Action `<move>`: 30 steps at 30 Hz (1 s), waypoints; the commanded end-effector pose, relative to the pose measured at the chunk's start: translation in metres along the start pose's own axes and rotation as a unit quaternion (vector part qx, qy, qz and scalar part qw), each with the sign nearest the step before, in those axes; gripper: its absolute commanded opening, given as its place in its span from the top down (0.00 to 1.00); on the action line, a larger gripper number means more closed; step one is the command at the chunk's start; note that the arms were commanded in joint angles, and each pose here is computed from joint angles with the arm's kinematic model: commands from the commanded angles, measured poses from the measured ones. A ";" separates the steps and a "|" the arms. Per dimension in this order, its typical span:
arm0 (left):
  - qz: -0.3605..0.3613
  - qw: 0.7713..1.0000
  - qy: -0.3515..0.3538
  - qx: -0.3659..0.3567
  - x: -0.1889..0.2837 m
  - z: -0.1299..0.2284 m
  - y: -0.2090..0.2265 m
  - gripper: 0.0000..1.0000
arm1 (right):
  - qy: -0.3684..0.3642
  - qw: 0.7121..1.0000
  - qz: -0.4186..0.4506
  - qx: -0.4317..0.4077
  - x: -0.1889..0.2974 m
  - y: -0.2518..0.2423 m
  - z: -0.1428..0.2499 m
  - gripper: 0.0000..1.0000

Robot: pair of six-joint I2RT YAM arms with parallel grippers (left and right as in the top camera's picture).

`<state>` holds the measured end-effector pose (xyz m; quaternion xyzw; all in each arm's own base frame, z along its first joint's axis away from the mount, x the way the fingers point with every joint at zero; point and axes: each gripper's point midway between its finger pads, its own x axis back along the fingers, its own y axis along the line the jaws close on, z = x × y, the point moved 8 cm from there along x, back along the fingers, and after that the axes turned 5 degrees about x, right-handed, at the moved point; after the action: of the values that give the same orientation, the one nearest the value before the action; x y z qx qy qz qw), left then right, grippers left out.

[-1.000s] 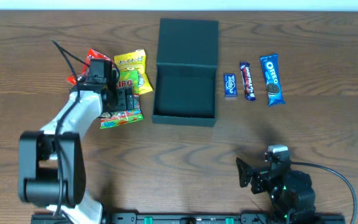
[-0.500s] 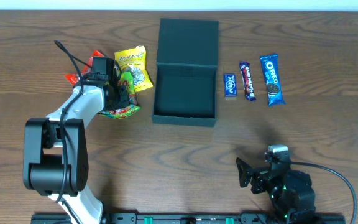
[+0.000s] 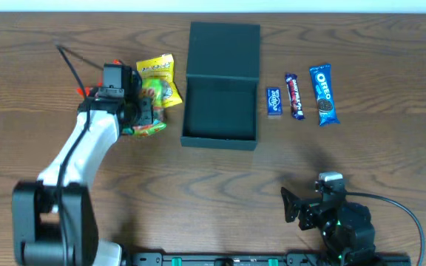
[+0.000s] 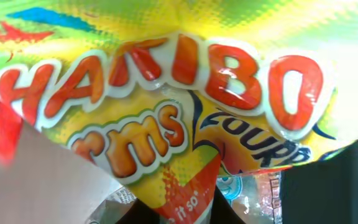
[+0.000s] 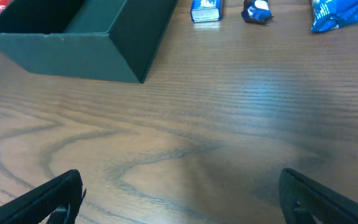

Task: Pack container
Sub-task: 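Lift the Haribo bag and lower it into the black box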

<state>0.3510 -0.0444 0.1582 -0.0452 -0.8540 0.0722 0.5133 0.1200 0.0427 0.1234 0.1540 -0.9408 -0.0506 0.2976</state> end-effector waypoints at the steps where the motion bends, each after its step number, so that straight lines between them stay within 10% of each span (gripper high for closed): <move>1: 0.071 0.977 -0.062 -0.192 0.029 -0.018 -0.039 0.94 | 0.001 1.000 -0.006 0.009 -0.001 0.001 0.001 0.01; 6: 0.109 0.912 -0.127 -0.375 0.043 -0.019 -0.086 0.92 | 0.001 1.000 -0.006 0.009 -0.001 0.001 0.001 0.01; 13: 0.195 0.750 -0.196 -0.601 0.053 -0.006 -0.130 0.94 | 0.001 1.000 -0.006 0.009 -0.001 0.001 0.001 0.01; 30: 0.197 0.677 -0.150 -0.693 0.003 0.023 -0.163 0.94 | 0.001 1.000 -0.006 0.009 -0.001 0.001 0.001 0.01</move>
<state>0.3255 -0.2025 0.1760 -0.5411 -0.7143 -0.4007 0.1907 0.1200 0.0427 0.1234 0.1540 -0.9408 -0.0506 0.2976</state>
